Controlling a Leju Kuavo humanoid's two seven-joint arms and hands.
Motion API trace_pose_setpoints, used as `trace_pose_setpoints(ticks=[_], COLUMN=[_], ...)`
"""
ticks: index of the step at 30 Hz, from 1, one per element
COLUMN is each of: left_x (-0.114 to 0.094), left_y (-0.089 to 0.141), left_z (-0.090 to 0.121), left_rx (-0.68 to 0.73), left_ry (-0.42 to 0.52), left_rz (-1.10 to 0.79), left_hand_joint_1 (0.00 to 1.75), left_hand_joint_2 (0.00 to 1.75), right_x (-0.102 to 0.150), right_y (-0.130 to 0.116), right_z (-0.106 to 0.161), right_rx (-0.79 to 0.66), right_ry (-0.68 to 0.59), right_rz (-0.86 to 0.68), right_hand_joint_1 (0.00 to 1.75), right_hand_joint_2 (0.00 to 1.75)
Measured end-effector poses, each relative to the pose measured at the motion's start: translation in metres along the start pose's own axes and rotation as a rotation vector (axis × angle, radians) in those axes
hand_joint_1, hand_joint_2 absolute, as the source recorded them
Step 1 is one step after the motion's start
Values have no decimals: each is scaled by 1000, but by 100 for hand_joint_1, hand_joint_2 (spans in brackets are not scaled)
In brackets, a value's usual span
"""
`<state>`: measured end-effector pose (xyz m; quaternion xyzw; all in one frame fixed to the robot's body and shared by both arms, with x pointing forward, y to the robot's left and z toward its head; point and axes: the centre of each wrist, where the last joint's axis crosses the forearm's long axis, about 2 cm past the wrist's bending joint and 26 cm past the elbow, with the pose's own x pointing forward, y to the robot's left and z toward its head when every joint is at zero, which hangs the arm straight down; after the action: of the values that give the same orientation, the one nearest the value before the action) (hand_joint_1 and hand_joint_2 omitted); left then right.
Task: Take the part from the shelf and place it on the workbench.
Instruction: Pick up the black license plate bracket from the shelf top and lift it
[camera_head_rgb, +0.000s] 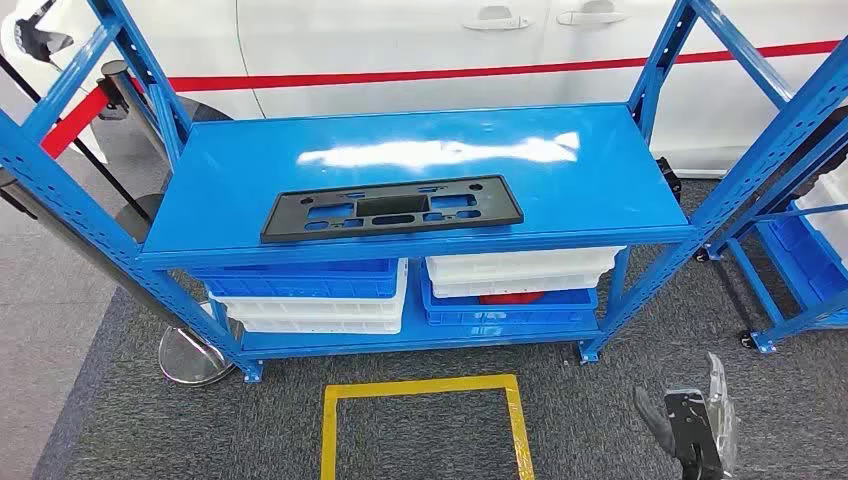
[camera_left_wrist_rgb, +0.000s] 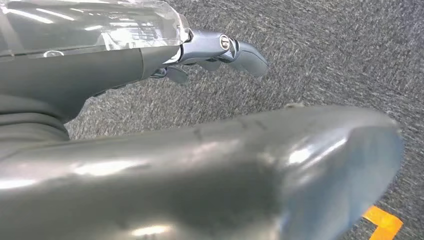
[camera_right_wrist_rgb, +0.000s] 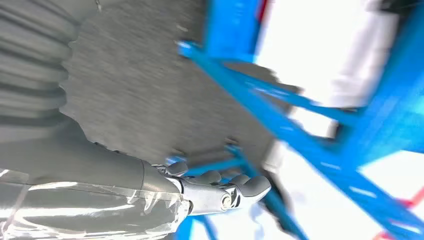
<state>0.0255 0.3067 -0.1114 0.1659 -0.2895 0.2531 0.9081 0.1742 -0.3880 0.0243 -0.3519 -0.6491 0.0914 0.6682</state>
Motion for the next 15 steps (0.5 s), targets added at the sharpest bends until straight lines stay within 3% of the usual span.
trace_pose_setpoints(ticks=[8,15], left_x=[-1,-1], left_y=[-4,-6], left_z=[1,1], left_rx=[-12,-25], left_ry=[-13,-35], left_rz=[11,21], left_hand_joint_1=[0,0], left_hand_joint_2=[0,0], right_x=[53,107], right_y=[-10,-7], right_z=[-22,-25], right_rx=[-36,-7], right_ry=[-297,-552], right_rz=[41,50], right_hand_joint_1=[0,0], right_hand_joint_2=[175,175])
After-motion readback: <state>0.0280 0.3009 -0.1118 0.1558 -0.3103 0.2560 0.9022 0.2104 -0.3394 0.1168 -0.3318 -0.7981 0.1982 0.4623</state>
